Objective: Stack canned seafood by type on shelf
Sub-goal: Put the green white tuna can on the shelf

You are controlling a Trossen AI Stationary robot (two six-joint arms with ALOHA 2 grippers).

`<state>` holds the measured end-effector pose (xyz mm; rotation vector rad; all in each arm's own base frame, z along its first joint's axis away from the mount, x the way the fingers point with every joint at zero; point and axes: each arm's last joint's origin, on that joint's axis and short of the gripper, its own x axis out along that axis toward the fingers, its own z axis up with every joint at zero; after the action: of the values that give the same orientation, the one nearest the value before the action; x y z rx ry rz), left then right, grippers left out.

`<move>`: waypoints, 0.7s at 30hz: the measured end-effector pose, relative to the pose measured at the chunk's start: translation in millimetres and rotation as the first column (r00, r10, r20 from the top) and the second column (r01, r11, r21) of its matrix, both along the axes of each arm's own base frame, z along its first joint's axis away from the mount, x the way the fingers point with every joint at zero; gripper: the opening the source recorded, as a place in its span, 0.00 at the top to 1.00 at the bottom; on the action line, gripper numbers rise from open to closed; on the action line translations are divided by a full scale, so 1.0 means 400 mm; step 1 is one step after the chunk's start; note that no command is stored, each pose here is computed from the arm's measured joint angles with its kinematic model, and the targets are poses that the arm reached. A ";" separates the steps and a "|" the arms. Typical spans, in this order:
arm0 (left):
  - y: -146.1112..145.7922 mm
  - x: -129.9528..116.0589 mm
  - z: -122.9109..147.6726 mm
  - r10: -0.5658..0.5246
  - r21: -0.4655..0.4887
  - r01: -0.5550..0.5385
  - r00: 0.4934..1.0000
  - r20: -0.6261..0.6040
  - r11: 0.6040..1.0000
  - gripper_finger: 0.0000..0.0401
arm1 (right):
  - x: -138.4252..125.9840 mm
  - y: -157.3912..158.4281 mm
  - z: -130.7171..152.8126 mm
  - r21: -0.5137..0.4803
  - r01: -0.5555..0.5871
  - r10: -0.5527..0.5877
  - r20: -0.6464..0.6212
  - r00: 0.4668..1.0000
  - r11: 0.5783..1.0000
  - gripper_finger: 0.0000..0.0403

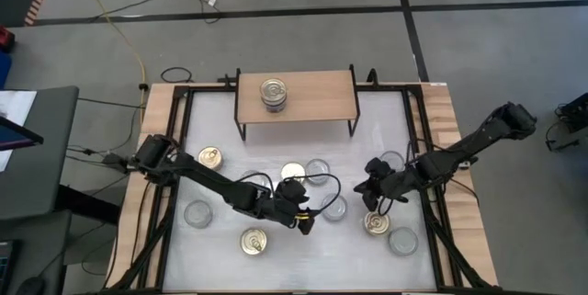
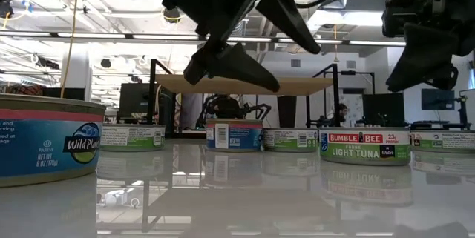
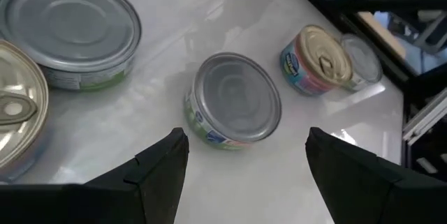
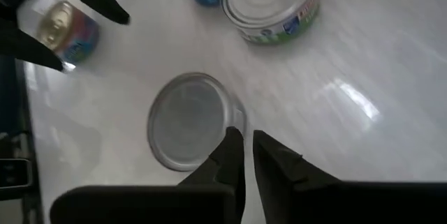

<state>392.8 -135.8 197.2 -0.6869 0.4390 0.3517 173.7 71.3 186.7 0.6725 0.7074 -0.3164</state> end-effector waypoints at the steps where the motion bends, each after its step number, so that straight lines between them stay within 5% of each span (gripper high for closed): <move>1: 0.002 0.002 0.000 0.004 -0.003 -0.004 1.000 0.002 1.000 0.31 | 0.002 0.001 -0.004 -0.004 -0.001 0.001 -0.008 1.000 1.000 0.85; 10: 0.029 0.011 -0.001 0.053 -0.038 -0.053 0.999 0.006 0.998 0.31 | 0.036 0.030 -0.027 0.011 -0.023 0.022 0.019 1.000 1.000 0.80; 21: 0.028 0.012 0.002 0.092 -0.111 -0.088 0.995 0.032 0.990 0.31 | 0.057 0.049 -0.075 0.060 0.038 -0.035 -0.040 0.999 0.997 0.51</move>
<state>397.8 -124.6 197.9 -0.8204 0.3947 0.4021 196.4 90.8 156.8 0.7396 0.7452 -0.3434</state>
